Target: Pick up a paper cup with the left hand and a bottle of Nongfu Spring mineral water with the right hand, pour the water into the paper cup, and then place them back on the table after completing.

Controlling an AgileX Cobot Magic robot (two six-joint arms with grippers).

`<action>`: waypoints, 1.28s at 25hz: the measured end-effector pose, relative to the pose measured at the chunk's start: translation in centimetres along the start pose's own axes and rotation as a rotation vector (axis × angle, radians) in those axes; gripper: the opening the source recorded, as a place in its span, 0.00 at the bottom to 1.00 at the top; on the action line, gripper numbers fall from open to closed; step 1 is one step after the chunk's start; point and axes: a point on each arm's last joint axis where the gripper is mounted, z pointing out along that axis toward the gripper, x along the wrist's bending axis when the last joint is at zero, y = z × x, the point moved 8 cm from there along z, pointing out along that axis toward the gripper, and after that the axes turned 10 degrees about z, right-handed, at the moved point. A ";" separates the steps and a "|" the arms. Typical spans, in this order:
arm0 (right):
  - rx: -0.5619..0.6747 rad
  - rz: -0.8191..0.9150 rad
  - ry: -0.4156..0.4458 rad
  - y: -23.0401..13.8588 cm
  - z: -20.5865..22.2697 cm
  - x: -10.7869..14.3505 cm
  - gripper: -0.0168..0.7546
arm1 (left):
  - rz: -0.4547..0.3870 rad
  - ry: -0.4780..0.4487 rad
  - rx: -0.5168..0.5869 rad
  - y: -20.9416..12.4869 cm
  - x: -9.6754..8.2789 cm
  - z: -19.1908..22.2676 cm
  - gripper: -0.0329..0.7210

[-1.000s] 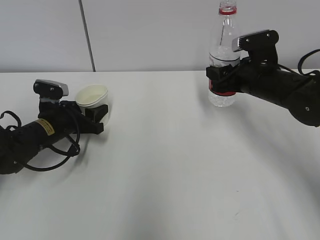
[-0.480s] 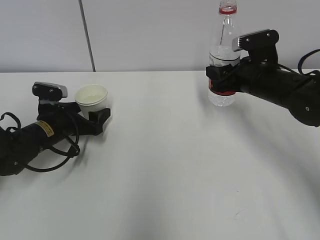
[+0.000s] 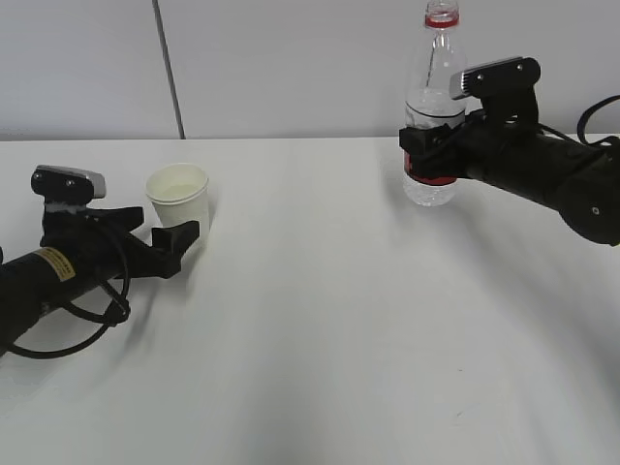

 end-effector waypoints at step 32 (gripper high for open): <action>0.030 0.139 0.047 -5.9 2.2 0.1 0.60 | 0.049 0.037 -0.023 1.9 -0.2 -2.5 0.82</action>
